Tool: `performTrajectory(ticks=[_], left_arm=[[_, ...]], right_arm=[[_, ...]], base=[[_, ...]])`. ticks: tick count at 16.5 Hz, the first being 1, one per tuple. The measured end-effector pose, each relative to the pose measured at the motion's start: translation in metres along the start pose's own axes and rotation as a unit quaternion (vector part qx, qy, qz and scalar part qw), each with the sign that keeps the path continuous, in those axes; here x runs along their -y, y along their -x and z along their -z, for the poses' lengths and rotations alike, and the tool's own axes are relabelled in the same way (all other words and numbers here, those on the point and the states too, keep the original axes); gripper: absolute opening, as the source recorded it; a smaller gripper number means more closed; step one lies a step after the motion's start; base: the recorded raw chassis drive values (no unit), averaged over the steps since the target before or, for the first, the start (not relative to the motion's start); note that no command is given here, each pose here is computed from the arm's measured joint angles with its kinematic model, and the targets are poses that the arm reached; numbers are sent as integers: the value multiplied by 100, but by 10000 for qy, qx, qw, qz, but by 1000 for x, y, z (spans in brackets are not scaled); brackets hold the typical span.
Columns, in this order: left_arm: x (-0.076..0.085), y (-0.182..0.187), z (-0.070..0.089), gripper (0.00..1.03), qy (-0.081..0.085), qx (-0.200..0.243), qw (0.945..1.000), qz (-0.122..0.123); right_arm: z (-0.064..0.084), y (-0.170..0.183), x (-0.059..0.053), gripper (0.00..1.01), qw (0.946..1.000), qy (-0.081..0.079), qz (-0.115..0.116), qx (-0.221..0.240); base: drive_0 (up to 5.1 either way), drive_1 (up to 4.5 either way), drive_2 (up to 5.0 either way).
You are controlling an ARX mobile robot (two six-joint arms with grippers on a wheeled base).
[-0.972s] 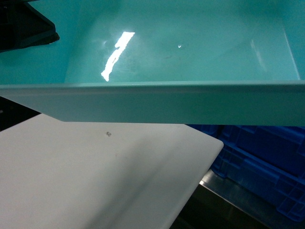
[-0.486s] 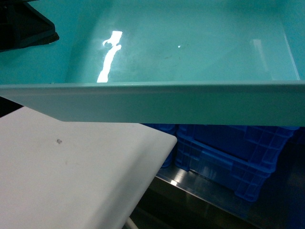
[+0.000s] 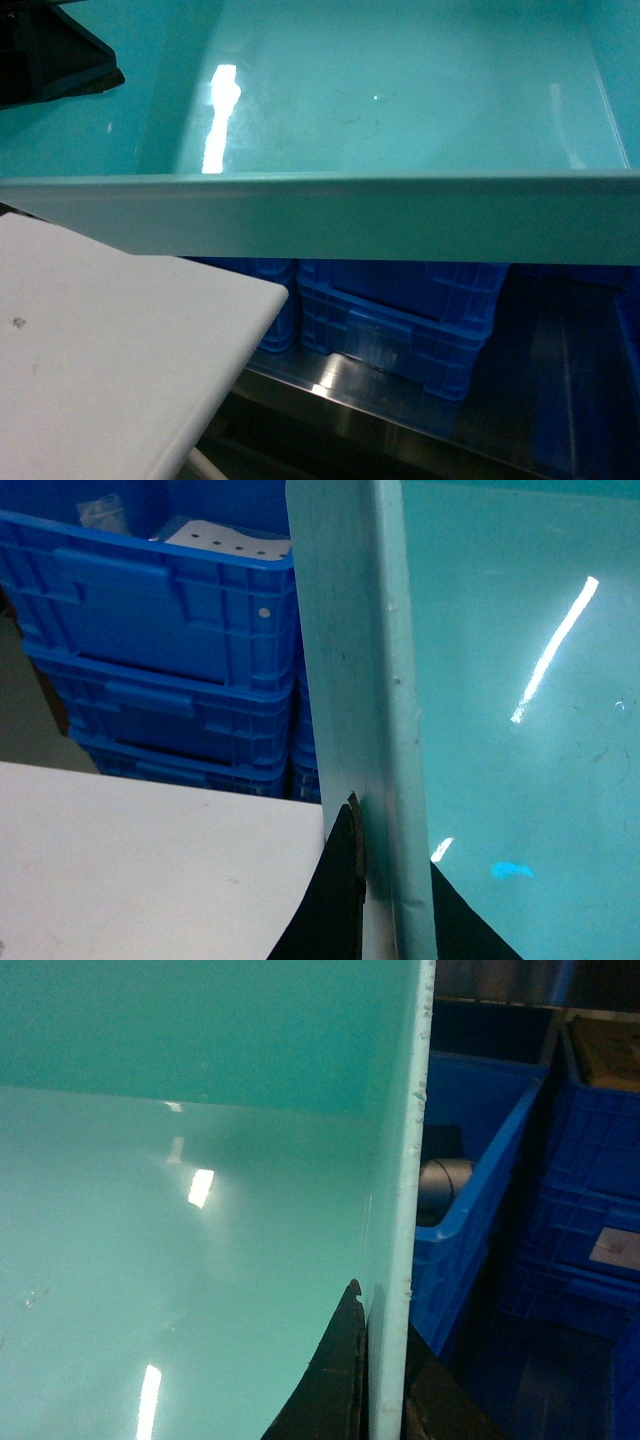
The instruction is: Stack blue boxes stably on right
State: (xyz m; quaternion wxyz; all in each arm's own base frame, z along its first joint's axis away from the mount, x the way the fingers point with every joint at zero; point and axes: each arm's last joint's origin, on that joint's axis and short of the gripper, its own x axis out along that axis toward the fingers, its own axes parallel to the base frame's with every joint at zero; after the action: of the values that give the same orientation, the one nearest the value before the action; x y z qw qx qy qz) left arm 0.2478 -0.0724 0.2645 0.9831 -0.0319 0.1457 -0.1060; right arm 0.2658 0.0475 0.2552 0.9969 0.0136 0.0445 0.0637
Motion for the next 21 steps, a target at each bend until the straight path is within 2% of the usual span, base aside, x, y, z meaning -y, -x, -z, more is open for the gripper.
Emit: performTrajectory(ticks=[14, 17, 21], left_arm=[[0, 0, 0, 2, -2, 2, 10000, 0], [0, 0, 0, 2, -2, 2, 10000, 2], [-1, 0, 0, 2, -13, 1, 10000, -9]], right_arm=[[0, 0, 0, 2, 10000, 2, 0, -2], [0, 0, 0, 2, 10000, 0, 2, 0], [0, 0, 0, 2, 10000, 0, -5, -6]], base=[[-156, -156, -156], [0, 0, 0], [469, -386, -58]])
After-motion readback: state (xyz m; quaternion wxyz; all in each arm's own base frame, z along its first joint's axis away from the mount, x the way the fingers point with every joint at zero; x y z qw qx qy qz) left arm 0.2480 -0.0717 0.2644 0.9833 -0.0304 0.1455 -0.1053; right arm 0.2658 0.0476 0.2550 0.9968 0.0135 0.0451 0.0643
